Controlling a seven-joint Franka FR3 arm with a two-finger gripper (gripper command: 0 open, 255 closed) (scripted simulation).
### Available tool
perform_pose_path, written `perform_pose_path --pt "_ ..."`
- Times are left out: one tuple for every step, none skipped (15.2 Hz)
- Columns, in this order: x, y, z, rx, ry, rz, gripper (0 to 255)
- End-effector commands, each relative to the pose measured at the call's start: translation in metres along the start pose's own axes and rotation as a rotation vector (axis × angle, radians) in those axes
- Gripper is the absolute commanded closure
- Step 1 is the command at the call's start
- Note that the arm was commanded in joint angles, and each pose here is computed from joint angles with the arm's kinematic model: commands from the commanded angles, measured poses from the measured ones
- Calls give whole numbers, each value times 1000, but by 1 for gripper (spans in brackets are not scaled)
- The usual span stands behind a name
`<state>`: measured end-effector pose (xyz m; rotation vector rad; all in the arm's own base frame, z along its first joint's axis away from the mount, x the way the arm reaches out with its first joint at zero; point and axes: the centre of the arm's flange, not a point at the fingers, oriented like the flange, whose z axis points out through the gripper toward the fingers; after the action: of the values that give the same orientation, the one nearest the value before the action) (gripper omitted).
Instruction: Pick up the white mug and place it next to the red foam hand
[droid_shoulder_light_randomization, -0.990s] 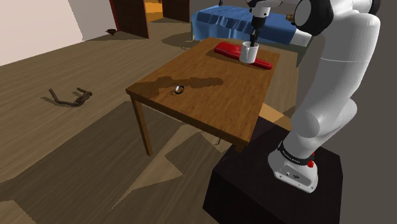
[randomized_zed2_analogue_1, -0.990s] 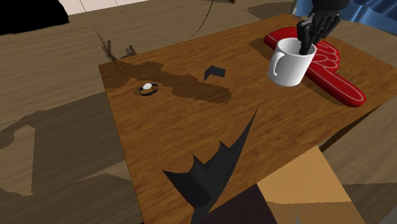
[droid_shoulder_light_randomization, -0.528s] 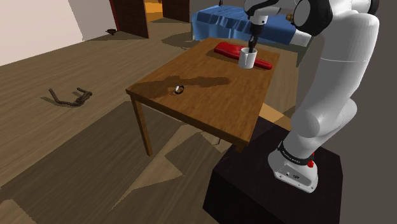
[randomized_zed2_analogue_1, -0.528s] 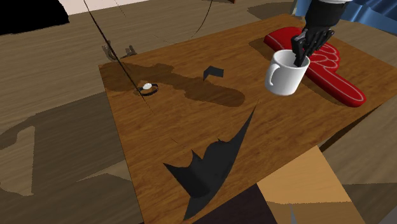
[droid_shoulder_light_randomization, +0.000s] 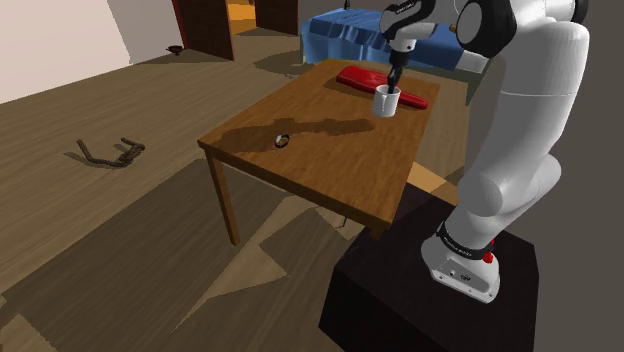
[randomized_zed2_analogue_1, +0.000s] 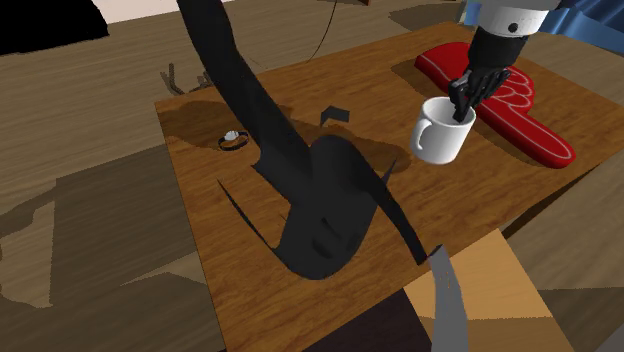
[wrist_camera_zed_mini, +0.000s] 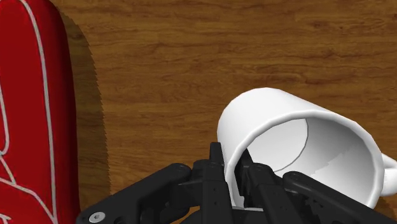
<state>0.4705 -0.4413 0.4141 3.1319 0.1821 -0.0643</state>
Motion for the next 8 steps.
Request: perform_pose_path --pt "0 -1 10 -1 1 0 255" --pt "0 -1 15 -1 1 0 255" --pt "0 -1 20 -1 1 0 255" --pt "0 -1 25 -1 1 0 255" --pt "1 -1 31 -1 1 0 255" --pt "1 -1 36 -1 1 0 255" --pt "1 -1 40 -1 1 0 255" --pt "1 -1 40 -1 1 0 255"
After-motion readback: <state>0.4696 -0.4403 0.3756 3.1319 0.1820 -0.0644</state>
